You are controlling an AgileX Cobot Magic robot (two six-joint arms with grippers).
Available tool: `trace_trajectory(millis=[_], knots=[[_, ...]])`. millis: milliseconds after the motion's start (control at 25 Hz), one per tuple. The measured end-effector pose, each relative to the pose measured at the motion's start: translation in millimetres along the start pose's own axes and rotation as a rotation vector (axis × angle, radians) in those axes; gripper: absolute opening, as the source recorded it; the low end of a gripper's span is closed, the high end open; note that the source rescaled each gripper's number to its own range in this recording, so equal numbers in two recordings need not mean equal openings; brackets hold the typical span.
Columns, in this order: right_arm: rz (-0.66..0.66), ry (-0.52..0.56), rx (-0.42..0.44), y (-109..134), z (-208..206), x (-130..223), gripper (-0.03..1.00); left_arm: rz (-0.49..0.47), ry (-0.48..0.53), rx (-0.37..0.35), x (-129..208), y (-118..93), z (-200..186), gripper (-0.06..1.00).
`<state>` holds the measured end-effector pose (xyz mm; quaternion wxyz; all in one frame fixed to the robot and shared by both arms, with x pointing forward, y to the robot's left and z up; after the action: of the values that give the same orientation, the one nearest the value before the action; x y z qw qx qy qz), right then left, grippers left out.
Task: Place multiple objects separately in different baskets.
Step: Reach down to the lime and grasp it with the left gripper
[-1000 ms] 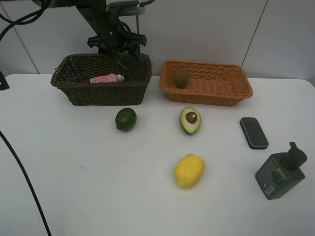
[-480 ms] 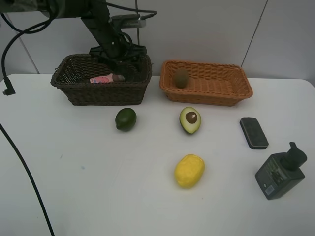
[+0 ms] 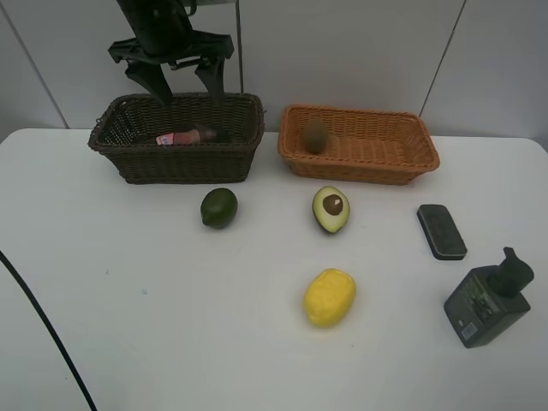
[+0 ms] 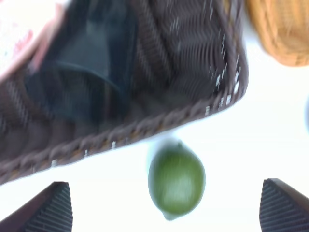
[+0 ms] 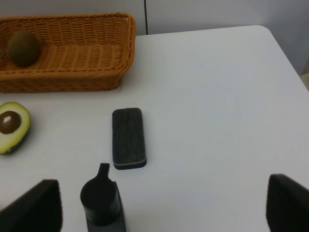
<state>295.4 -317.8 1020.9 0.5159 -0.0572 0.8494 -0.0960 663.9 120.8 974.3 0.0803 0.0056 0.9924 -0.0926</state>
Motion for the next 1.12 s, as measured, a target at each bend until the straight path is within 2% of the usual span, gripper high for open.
trace_trajectory(millis=[200, 320, 520, 680, 760, 1120], knots=[[0.0, 0.0, 0.0, 0.0, 0.0, 0.0, 1.0, 0.022, 0.093, -0.029, 31.2, -4.8, 16.7, 1.0], [0.0, 0.0, 0.0, 0.0, 0.0, 0.0, 1.0, 0.091, 0.183, -0.057, 62.8, -17.3, 35.7, 1.0], [0.0, 0.0, 0.0, 0.0, 0.0, 0.0, 1.0, 0.182, 0.271, -0.143, 96.5, -20.6, 59.3, 1.0], [0.0, 0.0, 0.0, 0.0, 0.0, 0.0, 1.0, 0.205, 0.266, -0.196, 94.4, -11.9, 72.6, 1.0], [0.0, 0.0, 0.0, 0.0, 0.0, 0.0, 1.0, 0.221, 0.227, -0.209, 86.8, -9.8, 78.9, 1.0], [0.0, 0.0, 0.0, 0.0, 0.0, 0.0, 1.0, 0.181, 0.173, -0.177, 75.6, -13.7, 135.5, 1.0]])
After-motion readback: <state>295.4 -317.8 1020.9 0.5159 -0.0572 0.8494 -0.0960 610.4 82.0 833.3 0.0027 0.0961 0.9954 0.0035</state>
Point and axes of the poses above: a point on each arm's last joint axis where the gripper is mounted, z pointing out along that axis toward the gripper, y along the wrist's bending axis when the last joint is at zero, x = y × z, the point moved 7 cm from there along z, pointing out along that axis toward the gripper, and after that the axes turned 13 degrees about -z, right-handed, at the moved point
